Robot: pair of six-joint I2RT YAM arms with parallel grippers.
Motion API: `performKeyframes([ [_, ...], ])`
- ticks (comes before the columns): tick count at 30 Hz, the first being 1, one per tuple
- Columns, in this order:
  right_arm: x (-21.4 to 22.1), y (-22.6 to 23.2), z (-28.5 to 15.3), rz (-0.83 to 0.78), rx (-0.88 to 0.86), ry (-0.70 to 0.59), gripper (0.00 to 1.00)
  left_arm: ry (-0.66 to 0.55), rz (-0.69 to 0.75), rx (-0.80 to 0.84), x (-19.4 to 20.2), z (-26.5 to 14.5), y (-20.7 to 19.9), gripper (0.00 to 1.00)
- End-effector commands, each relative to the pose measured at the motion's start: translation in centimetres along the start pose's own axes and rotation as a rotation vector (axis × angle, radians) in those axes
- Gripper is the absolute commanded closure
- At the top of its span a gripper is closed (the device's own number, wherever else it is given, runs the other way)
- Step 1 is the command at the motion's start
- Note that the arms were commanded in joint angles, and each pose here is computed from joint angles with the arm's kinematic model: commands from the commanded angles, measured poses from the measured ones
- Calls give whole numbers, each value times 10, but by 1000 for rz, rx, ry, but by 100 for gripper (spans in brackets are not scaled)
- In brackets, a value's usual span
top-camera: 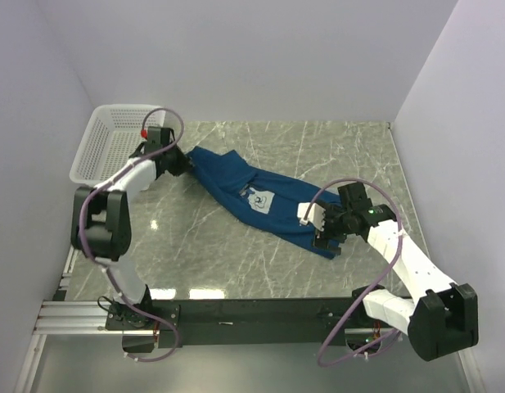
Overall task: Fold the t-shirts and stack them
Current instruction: Fold the tshirt
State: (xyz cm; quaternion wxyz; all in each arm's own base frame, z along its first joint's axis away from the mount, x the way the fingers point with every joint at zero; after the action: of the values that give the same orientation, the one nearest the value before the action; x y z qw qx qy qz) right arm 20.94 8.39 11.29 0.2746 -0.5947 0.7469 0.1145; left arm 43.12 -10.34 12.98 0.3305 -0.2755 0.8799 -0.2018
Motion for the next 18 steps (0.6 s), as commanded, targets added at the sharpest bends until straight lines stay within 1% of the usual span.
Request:
performKeyframes([
  [1,12,-14,-10,-55,54,45,8,109,92,111,-4,27,-13,94],
  [2,18,-15,-10,-52,57,67,8,97,104,144,-17,28,-27,92],
  [4,29,-4,-4,-44,17,100,9,132,121,175,-17,31,-35,89],
  [6,30,11,1,-41,-52,84,11,121,139,208,-22,25,-43,85],
  [7,30,19,4,-40,-79,80,11,105,145,213,-25,20,-45,77],
  [9,24,29,11,-52,-104,71,11,68,166,228,-29,2,-48,70],
  [10,27,35,16,-52,-121,83,11,34,173,246,-35,-14,-53,66],
  [12,24,39,27,-41,-116,97,11,19,172,255,-33,-26,-48,64],
  [13,26,42,32,-59,-108,135,12,-17,175,276,-40,-44,-52,63],
  [15,27,38,38,-18,-92,154,13,-31,178,274,-39,-57,-46,63],
  [16,27,33,39,-6,-70,168,14,-68,183,290,-45,-76,-49,61],
  [18,29,30,43,17,-56,183,17,-82,181,294,-43,-90,-43,59],
])
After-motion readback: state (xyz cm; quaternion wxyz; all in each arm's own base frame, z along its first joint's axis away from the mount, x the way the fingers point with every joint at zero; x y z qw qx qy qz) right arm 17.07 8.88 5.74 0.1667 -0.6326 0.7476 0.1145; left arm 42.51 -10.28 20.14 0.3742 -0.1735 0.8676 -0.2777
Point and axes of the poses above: each gripper's point midway between its finger pads, its own z axis out along the fingers, its own y axis along the line the jaws close on, x = y × z, the point moved 3 cm from there along -z, back along the fingers, and after that the axes turned 6 degrees about z, right-handed, at the moved point
